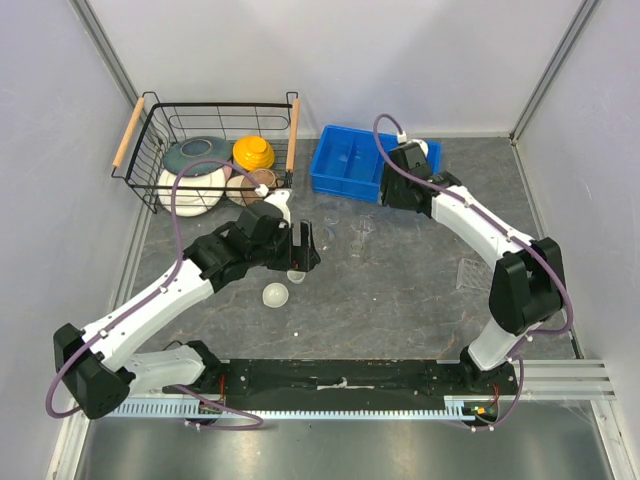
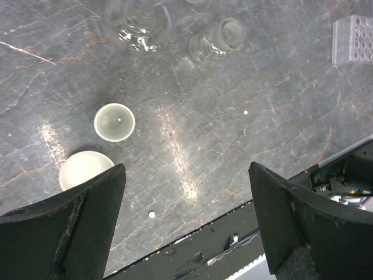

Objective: Organize the chemistry lab equipment

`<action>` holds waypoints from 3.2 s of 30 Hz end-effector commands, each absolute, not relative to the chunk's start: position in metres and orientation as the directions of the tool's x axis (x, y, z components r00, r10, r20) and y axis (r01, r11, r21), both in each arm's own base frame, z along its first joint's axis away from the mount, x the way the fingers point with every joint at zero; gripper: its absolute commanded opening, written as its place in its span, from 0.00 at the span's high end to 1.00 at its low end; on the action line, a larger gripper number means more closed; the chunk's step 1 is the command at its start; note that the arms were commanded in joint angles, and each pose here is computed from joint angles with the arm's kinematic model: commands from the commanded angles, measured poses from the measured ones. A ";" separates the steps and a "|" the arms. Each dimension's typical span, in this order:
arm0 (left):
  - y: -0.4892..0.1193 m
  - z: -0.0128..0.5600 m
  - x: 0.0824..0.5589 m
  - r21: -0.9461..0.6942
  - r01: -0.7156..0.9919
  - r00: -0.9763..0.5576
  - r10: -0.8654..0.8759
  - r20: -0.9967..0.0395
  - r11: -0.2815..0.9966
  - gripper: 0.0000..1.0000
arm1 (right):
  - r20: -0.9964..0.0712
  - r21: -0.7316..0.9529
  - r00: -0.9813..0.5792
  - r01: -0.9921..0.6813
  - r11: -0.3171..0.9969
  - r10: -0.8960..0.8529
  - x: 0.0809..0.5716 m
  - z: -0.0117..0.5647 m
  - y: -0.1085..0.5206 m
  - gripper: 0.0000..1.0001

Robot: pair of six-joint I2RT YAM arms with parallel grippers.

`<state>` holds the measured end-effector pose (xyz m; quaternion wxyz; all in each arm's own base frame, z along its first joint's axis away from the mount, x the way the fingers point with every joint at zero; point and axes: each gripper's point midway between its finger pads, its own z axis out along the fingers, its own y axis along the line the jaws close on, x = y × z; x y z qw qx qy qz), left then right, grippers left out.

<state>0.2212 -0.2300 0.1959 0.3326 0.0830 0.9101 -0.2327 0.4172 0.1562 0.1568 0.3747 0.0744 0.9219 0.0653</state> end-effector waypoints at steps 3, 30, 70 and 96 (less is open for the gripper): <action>-0.218 0.190 0.236 -0.378 0.268 -0.771 -0.038 -0.636 0.886 0.07 | -0.673 0.028 -0.731 0.119 0.992 0.107 0.397 0.124 0.129 0.38; -0.199 0.174 0.214 -0.439 0.232 -0.784 -0.101 -0.613 0.868 0.07 | -0.718 -0.008 -0.682 0.207 0.978 0.138 0.445 0.133 0.131 0.36; -0.203 0.171 0.199 -0.462 0.267 -0.818 -0.055 -0.573 0.846 0.07 | -0.701 -0.047 -0.671 0.383 0.923 0.242 0.563 0.055 0.095 0.89; -0.199 0.172 0.181 -0.492 0.292 -0.821 -0.048 -0.568 0.820 0.08 | -0.655 -0.097 -0.698 0.457 0.884 0.288 0.484 0.027 0.067 1.00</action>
